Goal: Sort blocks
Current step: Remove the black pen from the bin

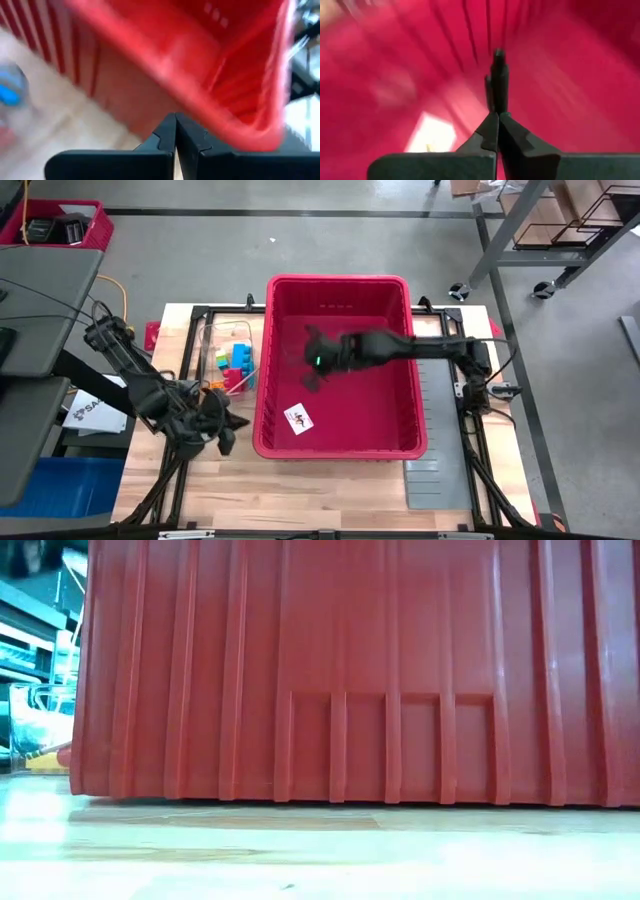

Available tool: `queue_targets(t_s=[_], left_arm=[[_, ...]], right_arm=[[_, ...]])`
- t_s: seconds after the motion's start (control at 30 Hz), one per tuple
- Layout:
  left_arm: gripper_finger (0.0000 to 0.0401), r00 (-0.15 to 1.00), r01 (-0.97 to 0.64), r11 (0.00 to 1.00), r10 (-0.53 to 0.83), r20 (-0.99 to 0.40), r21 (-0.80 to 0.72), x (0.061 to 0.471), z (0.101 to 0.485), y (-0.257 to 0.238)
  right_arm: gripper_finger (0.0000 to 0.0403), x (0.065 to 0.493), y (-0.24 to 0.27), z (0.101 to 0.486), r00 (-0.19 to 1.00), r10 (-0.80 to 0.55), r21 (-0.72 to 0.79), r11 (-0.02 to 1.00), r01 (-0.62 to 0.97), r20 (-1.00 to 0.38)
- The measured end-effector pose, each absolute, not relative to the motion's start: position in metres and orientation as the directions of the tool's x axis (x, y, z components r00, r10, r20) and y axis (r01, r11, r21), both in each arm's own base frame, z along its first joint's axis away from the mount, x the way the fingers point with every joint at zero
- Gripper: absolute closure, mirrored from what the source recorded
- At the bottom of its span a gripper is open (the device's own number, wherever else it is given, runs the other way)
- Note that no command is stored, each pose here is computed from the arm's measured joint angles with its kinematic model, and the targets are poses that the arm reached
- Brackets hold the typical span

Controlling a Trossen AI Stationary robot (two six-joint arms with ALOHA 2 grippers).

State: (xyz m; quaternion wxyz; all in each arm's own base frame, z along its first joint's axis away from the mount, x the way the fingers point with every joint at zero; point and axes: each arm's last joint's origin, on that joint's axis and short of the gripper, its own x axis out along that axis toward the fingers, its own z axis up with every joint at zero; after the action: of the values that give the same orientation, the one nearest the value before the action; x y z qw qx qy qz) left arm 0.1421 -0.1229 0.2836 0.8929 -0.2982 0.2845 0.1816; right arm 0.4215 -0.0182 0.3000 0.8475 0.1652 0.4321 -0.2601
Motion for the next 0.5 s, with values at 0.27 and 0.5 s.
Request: queue_targets(t_s=[0.27,0.5], left_arm=[[0.0401,0.892,-0.438,0.802,0.332,-0.307,-0.405,0.119,0.389,-0.09],[0.0401,0.905,-0.424,0.857,0.388,-0.174,-0.295,0.1,0.446,-0.067]], right_arm=[[0.0402,0.449,-0.039,0.389,0.871,-0.331,0.35,0.817,0.457,-0.363],[0.0402,0.466,-0.044,0.387,0.915,-0.284,0.391,0.837,0.383,-0.287]])
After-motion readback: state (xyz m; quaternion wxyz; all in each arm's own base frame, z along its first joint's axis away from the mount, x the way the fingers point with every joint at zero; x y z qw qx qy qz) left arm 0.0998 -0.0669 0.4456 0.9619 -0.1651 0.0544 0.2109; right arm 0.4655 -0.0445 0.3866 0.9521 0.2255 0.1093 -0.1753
